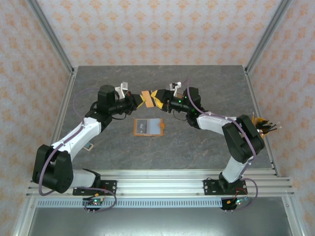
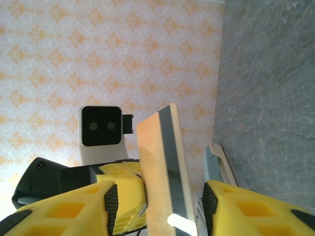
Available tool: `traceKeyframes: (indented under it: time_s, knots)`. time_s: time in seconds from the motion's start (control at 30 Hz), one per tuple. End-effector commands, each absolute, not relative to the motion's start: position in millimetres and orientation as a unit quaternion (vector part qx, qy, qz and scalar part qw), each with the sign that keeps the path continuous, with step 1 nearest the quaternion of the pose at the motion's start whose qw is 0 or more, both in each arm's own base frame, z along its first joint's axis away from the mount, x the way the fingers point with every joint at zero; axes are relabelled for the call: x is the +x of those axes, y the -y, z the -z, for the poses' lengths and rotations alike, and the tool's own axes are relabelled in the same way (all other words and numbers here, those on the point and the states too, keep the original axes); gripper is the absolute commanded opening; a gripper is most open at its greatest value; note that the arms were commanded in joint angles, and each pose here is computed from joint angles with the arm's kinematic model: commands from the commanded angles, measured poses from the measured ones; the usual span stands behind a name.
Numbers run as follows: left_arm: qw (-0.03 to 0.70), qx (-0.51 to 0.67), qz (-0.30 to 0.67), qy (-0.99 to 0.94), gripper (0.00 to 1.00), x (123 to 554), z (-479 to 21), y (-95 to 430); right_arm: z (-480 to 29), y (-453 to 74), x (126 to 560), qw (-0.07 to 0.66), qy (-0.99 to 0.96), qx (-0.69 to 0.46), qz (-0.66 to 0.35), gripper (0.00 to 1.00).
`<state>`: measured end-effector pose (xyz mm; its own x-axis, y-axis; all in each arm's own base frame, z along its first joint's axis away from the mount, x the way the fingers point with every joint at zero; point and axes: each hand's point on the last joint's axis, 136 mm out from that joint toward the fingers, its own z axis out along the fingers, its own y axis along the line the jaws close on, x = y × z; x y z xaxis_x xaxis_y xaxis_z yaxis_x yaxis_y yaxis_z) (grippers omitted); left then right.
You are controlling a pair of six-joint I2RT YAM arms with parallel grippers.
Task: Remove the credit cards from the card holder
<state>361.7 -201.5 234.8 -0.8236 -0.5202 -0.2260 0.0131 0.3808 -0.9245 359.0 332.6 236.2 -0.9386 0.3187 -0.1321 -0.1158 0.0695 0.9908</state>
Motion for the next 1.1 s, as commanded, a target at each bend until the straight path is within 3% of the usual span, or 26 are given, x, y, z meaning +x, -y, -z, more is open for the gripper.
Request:
traceKeyframes:
  time_s: [0.0,0.17,0.3,0.4,0.53,0.63,0.9,1.07]
  knots:
    - [0.257,-0.146,0.555,-0.777,0.00,365.3,-252.3,206.1,-261.0,-334.7,356.3,0.179,-0.688,0.041,-0.702,0.43]
    - [0.252,-0.145,0.547,-0.785,0.00,361.7,-250.3,204.8,-254.7,-335.0,357.2,0.179,-0.699,0.040,-0.691,0.22]
    - [0.251,-0.136,0.528,-0.799,0.00,356.8,-249.0,202.6,-253.4,-334.3,354.8,0.187,-0.707,0.027,-0.682,0.11]
    - [0.242,-0.132,0.502,-0.820,0.20,351.4,-243.6,198.6,-252.5,-331.2,352.5,0.204,-0.722,0.011,-0.661,0.02]
    - [0.247,-0.116,0.411,-0.870,0.60,340.5,-228.7,178.9,-247.4,-317.7,349.4,0.255,-0.771,-0.025,-0.583,0.00]
    - [0.249,-0.103,0.353,-0.896,0.75,332.5,-219.1,163.9,-243.8,-297.6,348.7,0.301,-0.819,-0.068,-0.484,0.00]
    - [0.272,-0.091,0.139,-0.948,1.00,324.9,-194.1,94.9,-234.1,-241.6,384.2,0.399,-0.873,-0.191,-0.204,0.00]
    - [0.266,-0.111,0.109,-0.951,1.00,325.0,-186.1,78.6,-223.5,-240.5,417.5,0.414,-0.859,-0.281,-0.106,0.00]
